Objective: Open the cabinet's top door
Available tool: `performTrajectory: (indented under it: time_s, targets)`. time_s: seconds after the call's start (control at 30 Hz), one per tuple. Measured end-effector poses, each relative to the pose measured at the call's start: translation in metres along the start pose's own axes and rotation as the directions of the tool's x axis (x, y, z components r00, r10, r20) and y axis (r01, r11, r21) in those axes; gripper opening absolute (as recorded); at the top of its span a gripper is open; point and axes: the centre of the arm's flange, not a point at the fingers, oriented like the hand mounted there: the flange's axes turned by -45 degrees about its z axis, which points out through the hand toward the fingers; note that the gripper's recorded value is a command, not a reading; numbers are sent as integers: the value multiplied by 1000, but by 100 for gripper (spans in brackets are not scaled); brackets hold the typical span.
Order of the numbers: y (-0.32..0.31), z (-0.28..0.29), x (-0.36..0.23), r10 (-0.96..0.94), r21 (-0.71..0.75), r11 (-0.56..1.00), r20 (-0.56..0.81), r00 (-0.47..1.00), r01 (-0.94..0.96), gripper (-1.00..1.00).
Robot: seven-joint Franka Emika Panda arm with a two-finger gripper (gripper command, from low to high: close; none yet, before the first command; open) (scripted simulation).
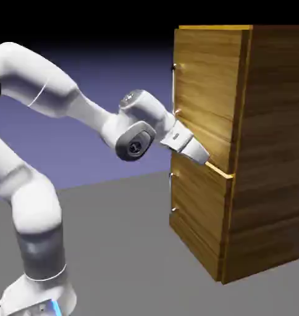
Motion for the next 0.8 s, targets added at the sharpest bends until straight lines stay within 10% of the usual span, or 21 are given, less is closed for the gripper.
performTrajectory:
  time_s: [0.43,0.8]
  targets:
    - [-22,-84,43,794,206,608,-142,591,-767,0]
    - [-60,-135,45,997,428,-72,48,-56,-901,0]
